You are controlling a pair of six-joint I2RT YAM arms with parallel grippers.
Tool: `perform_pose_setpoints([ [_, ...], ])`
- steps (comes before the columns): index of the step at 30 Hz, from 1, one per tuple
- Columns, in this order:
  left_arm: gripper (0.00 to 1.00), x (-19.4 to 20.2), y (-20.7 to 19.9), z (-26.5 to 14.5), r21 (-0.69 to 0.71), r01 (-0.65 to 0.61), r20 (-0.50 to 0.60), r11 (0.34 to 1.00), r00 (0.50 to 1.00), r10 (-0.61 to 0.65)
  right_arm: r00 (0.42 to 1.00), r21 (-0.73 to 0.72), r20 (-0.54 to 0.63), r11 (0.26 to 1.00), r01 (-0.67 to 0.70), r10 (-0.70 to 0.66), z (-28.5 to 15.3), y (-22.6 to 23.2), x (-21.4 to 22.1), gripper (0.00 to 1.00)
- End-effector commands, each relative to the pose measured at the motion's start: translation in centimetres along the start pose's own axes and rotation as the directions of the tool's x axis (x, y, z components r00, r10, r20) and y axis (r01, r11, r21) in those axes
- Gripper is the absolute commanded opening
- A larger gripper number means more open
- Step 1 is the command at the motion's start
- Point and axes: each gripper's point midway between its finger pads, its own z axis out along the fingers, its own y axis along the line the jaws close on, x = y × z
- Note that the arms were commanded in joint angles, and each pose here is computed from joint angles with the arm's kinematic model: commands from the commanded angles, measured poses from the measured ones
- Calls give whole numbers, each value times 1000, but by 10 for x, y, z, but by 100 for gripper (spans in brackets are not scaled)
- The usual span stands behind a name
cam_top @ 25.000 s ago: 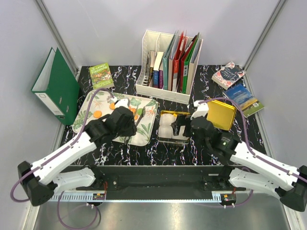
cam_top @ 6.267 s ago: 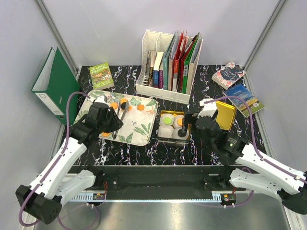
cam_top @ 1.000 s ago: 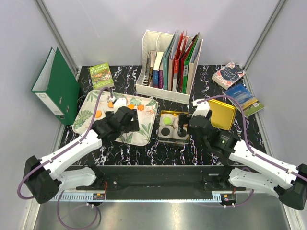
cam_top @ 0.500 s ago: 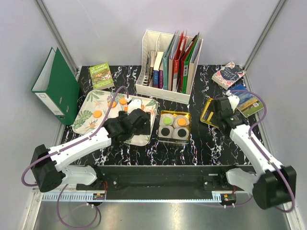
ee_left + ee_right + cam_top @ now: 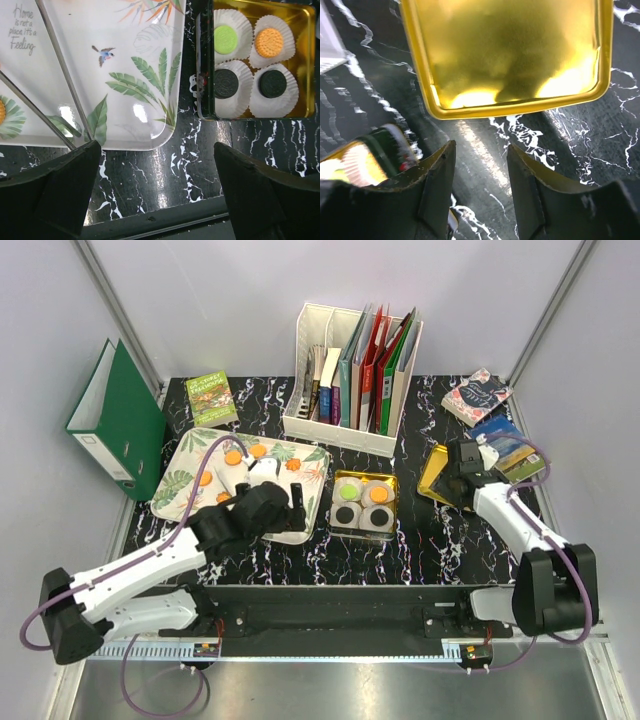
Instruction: Pack the cookies
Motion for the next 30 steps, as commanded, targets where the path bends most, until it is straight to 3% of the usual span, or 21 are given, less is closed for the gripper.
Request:
perform_pose_setpoints([
  [1,99,-7,-20,-1,102,60,33,993,997,-64,1000,48,-13,999,-11,12,20,-2,4,54],
  [7,99,3,-20,2,102,73,-4,992,997,-73,996,63,-54,995,-72,76,40,-3,19,53],
  [17,99,5,-12,1,88,95,15,992,995,-97,984,87,-21,981,-174,176,57,-5,7,50],
  [30,99,13,-12,10,61,86,-15,994,996,-86,980,145,-87,976,-164,178,81,-25,28,45],
])
